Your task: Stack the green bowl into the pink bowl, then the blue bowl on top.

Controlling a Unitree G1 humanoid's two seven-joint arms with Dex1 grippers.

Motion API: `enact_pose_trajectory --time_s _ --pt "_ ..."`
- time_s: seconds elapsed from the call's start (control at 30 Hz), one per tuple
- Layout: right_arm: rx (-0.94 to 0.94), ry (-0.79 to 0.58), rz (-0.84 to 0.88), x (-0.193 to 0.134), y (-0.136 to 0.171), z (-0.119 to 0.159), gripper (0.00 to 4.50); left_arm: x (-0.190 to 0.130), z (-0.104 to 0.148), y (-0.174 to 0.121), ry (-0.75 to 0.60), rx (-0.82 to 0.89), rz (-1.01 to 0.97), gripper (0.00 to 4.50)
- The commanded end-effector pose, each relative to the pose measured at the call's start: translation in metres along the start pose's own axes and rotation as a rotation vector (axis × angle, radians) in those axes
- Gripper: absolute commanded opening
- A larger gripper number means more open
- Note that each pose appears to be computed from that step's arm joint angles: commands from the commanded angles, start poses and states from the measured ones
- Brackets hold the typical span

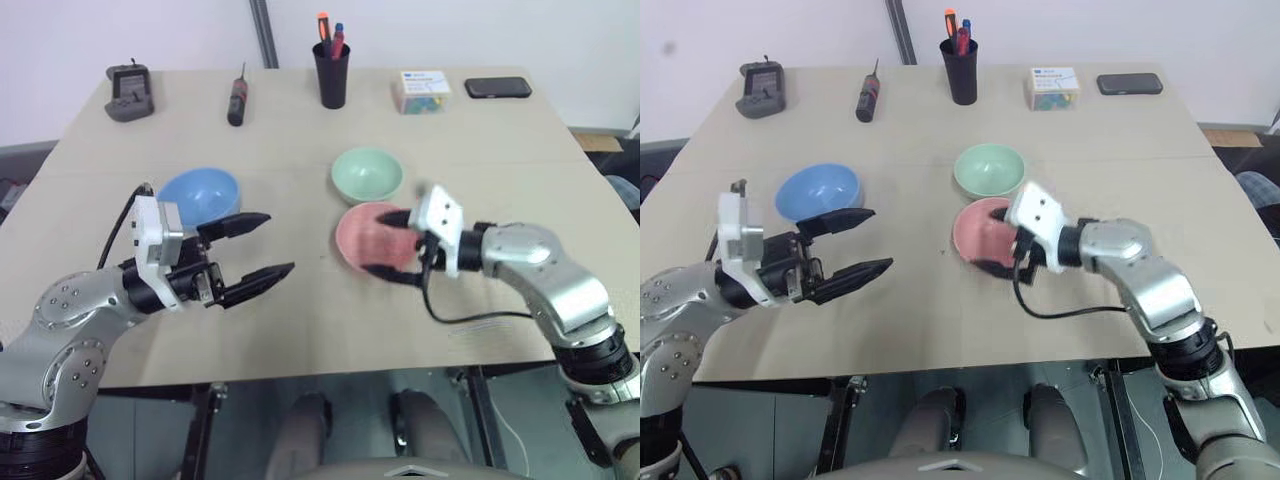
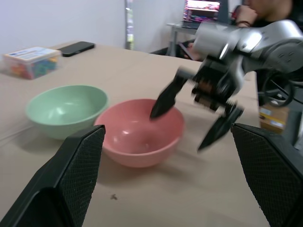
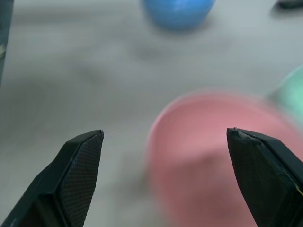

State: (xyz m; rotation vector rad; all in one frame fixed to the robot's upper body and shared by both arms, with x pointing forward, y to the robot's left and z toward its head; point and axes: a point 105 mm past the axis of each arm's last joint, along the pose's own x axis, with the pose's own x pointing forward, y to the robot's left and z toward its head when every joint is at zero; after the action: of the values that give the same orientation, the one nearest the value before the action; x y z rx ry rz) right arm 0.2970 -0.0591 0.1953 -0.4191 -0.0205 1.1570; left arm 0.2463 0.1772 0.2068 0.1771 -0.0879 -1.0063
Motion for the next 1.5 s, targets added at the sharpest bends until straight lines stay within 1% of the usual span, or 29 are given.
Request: enact_pose_trajectory --time_s 0.03,0.1,0.17,0.2,0.27,0.33,0.43,0.6,0.73,0.83,0.87,0.9,1.0,1.1,1.13,1.17,1.2,1.27,1.4,1.5 --pt "-0.120 -0.035 -0.141 -0.012 -0.034 0.008 4.40 0.001 0.002 0.008 -0.002 0.050 0.058 4.50" --pt "-0.217 0.010 -0.179 -0.015 -0.054 0.000 4.40 0.002 0.003 0.008 -0.008 0.056 0.052 4.50" --pt "-0.369 0.109 -0.213 -0.016 -0.082 -0.013 4.40 0.003 0.006 0.006 -0.023 0.052 0.028 4.50" --pt "-0.419 0.137 -0.216 -0.016 -0.090 -0.017 4.40 0.003 0.006 0.006 -0.027 0.051 0.021 4.50" --pt "-0.591 0.236 -0.233 -0.013 -0.114 -0.027 4.40 0.000 0.008 0.004 -0.031 0.055 0.002 4.50" --pt "-0.715 0.296 -0.222 -0.008 -0.130 -0.032 4.40 -0.003 0.011 0.003 -0.034 0.057 -0.001 4.50" --pt "-0.835 0.326 -0.158 0.004 -0.134 -0.038 4.40 -0.006 0.013 0.002 -0.032 0.059 0.004 4.50" --pt "-0.971 0.300 -0.047 0.034 -0.120 -0.039 4.40 -0.012 0.014 -0.001 -0.026 0.058 0.027 4.50" --pt "-1.053 0.302 -0.032 0.051 -0.115 -0.040 4.40 -0.015 0.015 -0.005 -0.026 0.057 0.047 4.50" --pt "-1.095 0.318 -0.043 0.058 -0.116 -0.041 4.40 -0.017 0.016 -0.007 -0.025 0.055 0.061 4.50" --pt "-1.102 0.326 -0.044 0.060 -0.116 -0.043 4.16 -0.018 0.016 -0.008 -0.027 0.054 0.066 4.50" --pt "-1.105 0.337 -0.039 0.060 -0.116 -0.045 4.16 -0.018 0.017 -0.008 -0.028 0.053 0.068 4.50" --pt "-1.124 0.370 -0.025 0.060 -0.115 -0.053 3.17 -0.019 0.017 -0.010 -0.030 0.051 0.076 4.50" --pt "-1.132 0.383 -0.005 0.059 -0.114 -0.056 1.98 -0.021 0.017 -0.011 -0.028 0.050 0.085 4.50" --pt "-1.133 0.385 -0.003 0.059 -0.114 -0.057 1.82 -0.021 0.017 -0.011 -0.029 0.049 0.086 4.50" --pt "-1.125 0.383 -0.010 0.058 -0.115 -0.056 1.21 -0.020 0.017 -0.011 -0.031 0.049 0.085 4.50" --pt "-1.122 0.384 -0.015 0.056 -0.116 -0.056 1.21 -0.020 0.017 -0.011 -0.033 0.050 0.086 4.50" --pt "-1.112 0.380 -0.045 0.051 -0.122 -0.052 0.76 -0.017 0.016 -0.010 -0.037 0.051 0.086 4.50" --pt "-1.085 0.347 -0.119 0.036 -0.138 -0.032 0.76 -0.015 0.015 -0.009 -0.041 0.049 0.087 4.50" --pt "-1.057 0.279 -0.151 0.016 -0.148 -0.004 0.76 -0.014 0.013 -0.006 -0.053 0.046 0.092 4.50"
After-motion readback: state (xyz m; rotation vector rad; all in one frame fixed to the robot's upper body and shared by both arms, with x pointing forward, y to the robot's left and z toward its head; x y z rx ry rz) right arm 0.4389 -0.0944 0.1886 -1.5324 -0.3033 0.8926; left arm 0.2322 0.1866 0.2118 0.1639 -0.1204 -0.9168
